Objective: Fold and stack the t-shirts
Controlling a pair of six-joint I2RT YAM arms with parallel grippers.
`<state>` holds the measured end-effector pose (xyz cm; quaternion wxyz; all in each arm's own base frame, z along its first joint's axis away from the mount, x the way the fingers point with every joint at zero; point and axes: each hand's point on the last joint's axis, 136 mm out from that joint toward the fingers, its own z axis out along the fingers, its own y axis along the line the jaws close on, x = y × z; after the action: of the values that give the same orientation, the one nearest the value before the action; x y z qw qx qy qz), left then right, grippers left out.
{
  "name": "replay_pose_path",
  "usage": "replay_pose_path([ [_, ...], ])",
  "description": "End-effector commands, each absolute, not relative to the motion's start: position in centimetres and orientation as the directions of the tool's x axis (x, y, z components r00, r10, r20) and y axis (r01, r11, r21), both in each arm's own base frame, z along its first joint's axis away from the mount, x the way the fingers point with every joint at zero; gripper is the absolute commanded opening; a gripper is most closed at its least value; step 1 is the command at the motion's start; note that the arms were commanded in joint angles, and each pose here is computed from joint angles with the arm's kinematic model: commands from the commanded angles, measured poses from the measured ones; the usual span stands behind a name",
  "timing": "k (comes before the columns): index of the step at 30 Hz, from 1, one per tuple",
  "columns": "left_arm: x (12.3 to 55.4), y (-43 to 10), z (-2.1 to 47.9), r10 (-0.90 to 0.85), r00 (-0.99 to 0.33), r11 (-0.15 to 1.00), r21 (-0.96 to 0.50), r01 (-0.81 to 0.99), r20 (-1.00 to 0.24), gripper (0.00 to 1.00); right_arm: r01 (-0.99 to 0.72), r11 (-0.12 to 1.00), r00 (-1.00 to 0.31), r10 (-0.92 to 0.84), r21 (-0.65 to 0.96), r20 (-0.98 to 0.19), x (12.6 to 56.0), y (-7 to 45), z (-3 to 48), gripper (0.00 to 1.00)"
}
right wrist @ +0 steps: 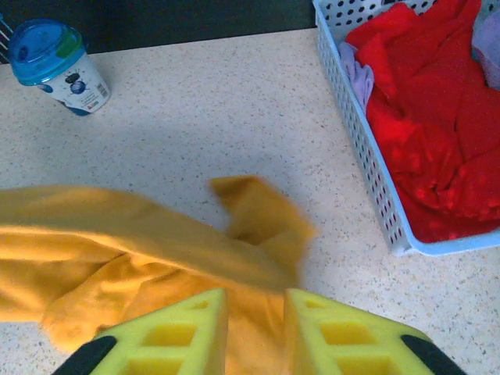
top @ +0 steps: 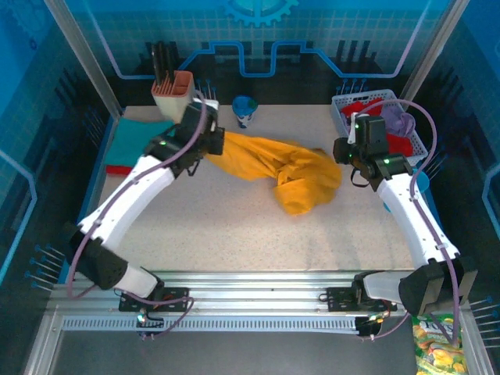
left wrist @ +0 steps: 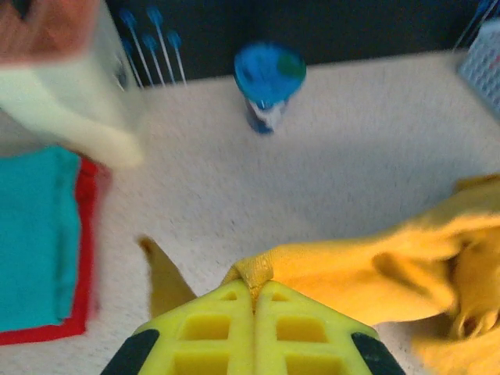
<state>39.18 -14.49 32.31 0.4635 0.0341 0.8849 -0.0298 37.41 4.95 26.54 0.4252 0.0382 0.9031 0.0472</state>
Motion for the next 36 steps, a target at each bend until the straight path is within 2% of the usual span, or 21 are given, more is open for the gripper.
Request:
replay_pose_path([
  [1, 36.9, -11.9, 33.9, 0.119, -0.575, 0.993, 0.089, 0.081, -0.809, 0.0, -0.009, 0.992, -0.634, 0.093, 0.128, -0.768, 38.1, 5.4, 27.4, 0.39],
  [4, 35.9, -11.4, 34.9, 0.122, -0.546, 0.992, 0.088, 0.087, -0.829, 0.0, -0.067, 0.979, -0.668, 0.101, 0.194, -0.737, 38.1, 7.1, 26.7, 0.75],
  [6, 35.5, -11.2, 34.9, 0.127, -0.53, 0.992, 0.094, 0.089, -0.838, 0.0, -0.12, 0.956, -0.705, 0.107, 0.267, -0.701, 37.8, 8.8, 25.5, 0.87],
  [8, 35.2, -11.0, 34.8, 0.129, -0.52, 0.991, 0.094, 0.092, -0.845, 0.0, -0.161, 0.92, -0.746, 0.123, 0.356, -0.654, 37.3, 10.6, 23.8, 0.91],
  [15, 34.9, -11.9, 34.7, 0.085, -0.551, 0.993, 0.028, 0.11, -0.83, 0.0, -0.228, 0.879, -0.832, 0.048, 0.419, -0.553, 34.7, 17.4, 17.1, 0.93],
  [20, 34.9, -12.5, 35.1, 0.052, -0.555, 0.993, -0.018, 0.119, -0.83, 0.0, -0.27, 0.853, -0.863, -0.008, 0.447, -0.505, 33.2, 25.3, 12.6, 0.93],
  [26, 34.8, -12.7, 35.5, 0.05, -0.562, 0.991, -0.027, 0.128, -0.825, 0.0, -0.376, 0.87, -0.805, -0.136, 0.318, -0.578, 31.6, 33.4, 10.6, 0.94],
  [29, 34.7, -12.8, 36.0, 0.045, -0.566, 0.991, -0.033, 0.127, -0.823, 0.0, -0.401, 0.879, -0.76, -0.161, 0.259, -0.63, 31.0, 35.8, 10.0, 0.94],
  [36, 34.7, -13.3, 36.3, 0.0, -0.576, 0.988, -0.087, 0.124, -0.818, 0.0, -0.38, 0.901, -0.734, -0.158, 0.208, -0.66, 30.9, 40.7, 8.2, 0.95],
])
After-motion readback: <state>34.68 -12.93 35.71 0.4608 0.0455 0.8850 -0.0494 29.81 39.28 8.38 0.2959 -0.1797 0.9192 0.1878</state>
